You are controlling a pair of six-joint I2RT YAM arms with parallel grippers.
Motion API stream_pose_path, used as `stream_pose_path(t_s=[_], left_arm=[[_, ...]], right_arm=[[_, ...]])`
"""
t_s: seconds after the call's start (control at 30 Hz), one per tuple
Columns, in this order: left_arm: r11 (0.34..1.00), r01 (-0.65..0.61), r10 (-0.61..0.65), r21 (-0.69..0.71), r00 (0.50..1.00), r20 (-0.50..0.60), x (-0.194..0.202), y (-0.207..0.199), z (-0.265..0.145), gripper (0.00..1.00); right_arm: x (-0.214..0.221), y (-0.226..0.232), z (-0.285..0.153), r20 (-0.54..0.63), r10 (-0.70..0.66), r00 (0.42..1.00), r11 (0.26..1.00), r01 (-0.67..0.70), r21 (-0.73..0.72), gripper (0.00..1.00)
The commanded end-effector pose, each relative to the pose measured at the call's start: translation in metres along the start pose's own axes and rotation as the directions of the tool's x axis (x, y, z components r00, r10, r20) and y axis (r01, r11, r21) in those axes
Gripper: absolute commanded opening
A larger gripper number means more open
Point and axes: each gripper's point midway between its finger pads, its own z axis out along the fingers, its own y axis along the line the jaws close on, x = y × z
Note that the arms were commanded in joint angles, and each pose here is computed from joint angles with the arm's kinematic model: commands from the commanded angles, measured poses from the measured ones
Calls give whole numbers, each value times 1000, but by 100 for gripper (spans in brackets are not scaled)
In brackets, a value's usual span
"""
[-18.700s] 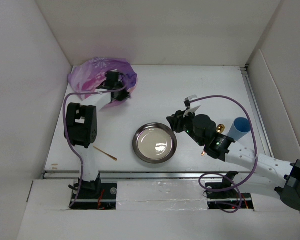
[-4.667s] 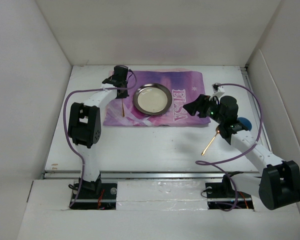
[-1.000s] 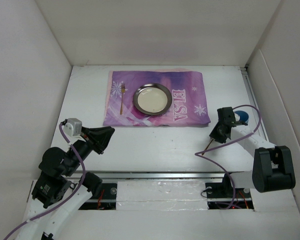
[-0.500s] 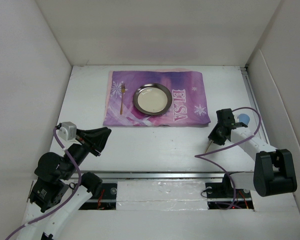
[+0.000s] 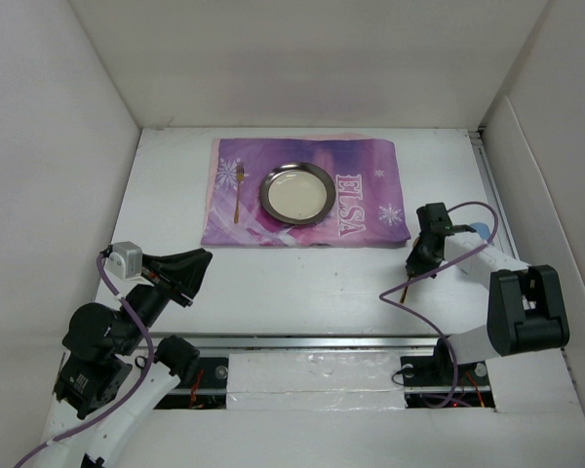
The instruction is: Set the dinner table for one person
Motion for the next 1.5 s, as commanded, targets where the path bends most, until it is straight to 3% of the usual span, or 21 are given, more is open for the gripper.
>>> stream_pose_path(t_s=[0.0, 0.17, 0.33, 0.5, 0.57, 0.73, 0.9, 1.07, 1.2, 1.47], left_arm=[[1000, -7, 7, 9, 999, 39, -9, -2, -1, 18], [1000, -6, 6, 1, 1000, 27, -6, 0, 1, 18], [1000, -1, 1, -12, 1000, 14, -3, 2, 5, 18], [1000, -2, 2, -23, 1000, 2, 0, 4, 9, 18], [1000, -1, 0, -29, 1000, -12, 2, 5, 12, 18], [999, 1, -3, -44, 999, -52, 11, 8, 20, 18], [996, 1, -5, -87, 999, -52, 13, 16, 23, 19], [995, 0, -5, -96, 998, -55, 14, 18, 25, 19], [994, 0, -8, -110, 997, -72, 19, 21, 28, 20], [993, -4, -5, -116, 997, -75, 20, 22, 30, 20]], right_arm=[[-6, 8, 2, -25, -50, 998, 999, 50, 2, 17], [-1, 24, 6, -42, -91, 995, 996, 90, -26, 0], [0, 32, -11, 56, -130, 990, 991, 132, -30, 0], [-33, 68, -61, 214, -164, 963, 973, 193, -126, 0], [-43, 101, -81, 242, -195, 950, 946, 248, -208, 0], [-62, 154, -71, 258, -369, 893, 892, 418, -170, 0], [-87, 220, -92, 361, -419, 833, 824, 516, -234, 0], [-105, 244, -42, 267, -456, 849, 824, 516, -235, 0], [-126, 264, -17, 263, -446, 856, 822, 507, -258, 0], [-130, 277, 4, 241, -448, 861, 818, 503, -278, 0]])
